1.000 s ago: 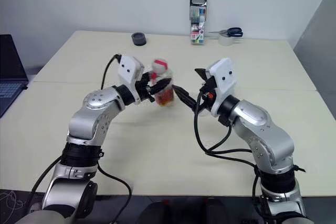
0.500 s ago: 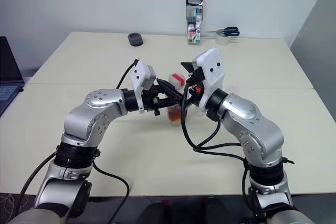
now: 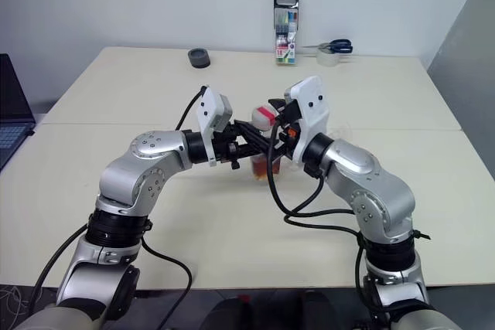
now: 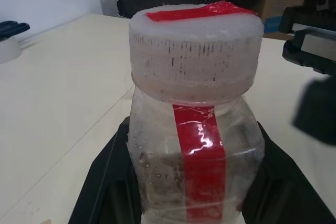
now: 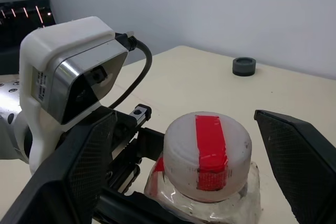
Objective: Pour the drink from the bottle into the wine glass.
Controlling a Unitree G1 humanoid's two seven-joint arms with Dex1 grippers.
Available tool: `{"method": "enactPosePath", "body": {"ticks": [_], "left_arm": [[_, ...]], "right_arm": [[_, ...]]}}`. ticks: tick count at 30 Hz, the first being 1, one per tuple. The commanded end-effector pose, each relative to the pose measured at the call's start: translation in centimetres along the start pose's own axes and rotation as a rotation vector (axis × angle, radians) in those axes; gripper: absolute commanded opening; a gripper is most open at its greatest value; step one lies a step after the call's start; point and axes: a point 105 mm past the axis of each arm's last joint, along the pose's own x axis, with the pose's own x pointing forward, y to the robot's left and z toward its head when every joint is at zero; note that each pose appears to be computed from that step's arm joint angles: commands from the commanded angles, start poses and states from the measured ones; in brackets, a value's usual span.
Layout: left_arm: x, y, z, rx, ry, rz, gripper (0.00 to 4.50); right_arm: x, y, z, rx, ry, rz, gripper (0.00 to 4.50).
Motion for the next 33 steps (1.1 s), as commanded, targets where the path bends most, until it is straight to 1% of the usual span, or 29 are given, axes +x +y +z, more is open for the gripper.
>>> {"method": "enactPosePath", "body": {"ticks": [1,2,6,7,11,14,16,18,20,22,24,27,29,31,33], "left_arm": [[-0.1,-0.1,2.1,0.063,-0.065,-0.003,1.83],[-0.1,0.0,2.1,0.063,-0.065,-0.002,1.83],[-0.2,0.0,2.0,0.062,-0.061,0.003,1.83],[-0.2,0.0,2.0,0.061,-0.062,0.006,1.83],[-0.3,-0.1,2.0,0.052,-0.064,0.003,1.83],[-0.2,-1.2,2.0,0.06,-0.068,-0.058,1.83],[-1.0,-3.2,2.8,0.058,-0.073,-0.203,1.83],[-1.8,-4.9,3.2,0.086,-0.068,-0.329,1.83],[-2.4,-6.0,3.5,0.11,-0.069,-0.414,1.83],[-2.7,-6.7,4.4,0.106,-0.093,-0.479,1.83],[-2.6,-6.4,4.9,0.112,-0.103,-0.483,1.83],[-2.6,-5.2,4.9,0.129,-0.088,-0.444,1.83],[-2.6,-4.3,4.6,0.131,-0.076,-0.405,1.83],[-2.6,-3.4,4.3,0.121,-0.066,-0.361,1.83],[-2.5,-2.5,4.0,0.099,-0.072,-0.301,1.83]], "right_arm": [[-0.2,0.1,1.1,-0.007,-0.044,0.006,3.84],[-0.2,0.1,1.1,-0.004,-0.046,0.005,3.56],[-0.3,-0.1,1.0,-0.021,-0.04,0.005,2.11],[-0.3,-0.1,1.0,-0.026,-0.039,0.006,1.82],[-0.3,0.0,0.7,-0.037,-0.029,0.014,1.82],[-0.3,0.5,0.7,-0.051,-0.017,0.075,1.82],[-1.0,1.6,2.1,-0.026,-0.023,0.254,1.82],[-1.9,2.4,3.1,-0.043,-0.006,0.427,1.82],[-2.4,2.6,3.0,-0.071,0.035,0.532,1.82],[-2.7,2.4,2.8,-0.106,0.083,0.607,1.82],[-2.7,1.9,2.9,-0.127,0.098,0.617,1.82],[-3.1,0.9,3.2,-0.104,0.102,0.582,1.82],[-3.7,0.2,3.3,-0.099,0.101,0.538,2.59],[-4.6,0.0,3.3,-0.094,0.111,0.515,3.21],[-5.5,-0.4,3.2,-0.102,0.121,0.453,3.91]]}}
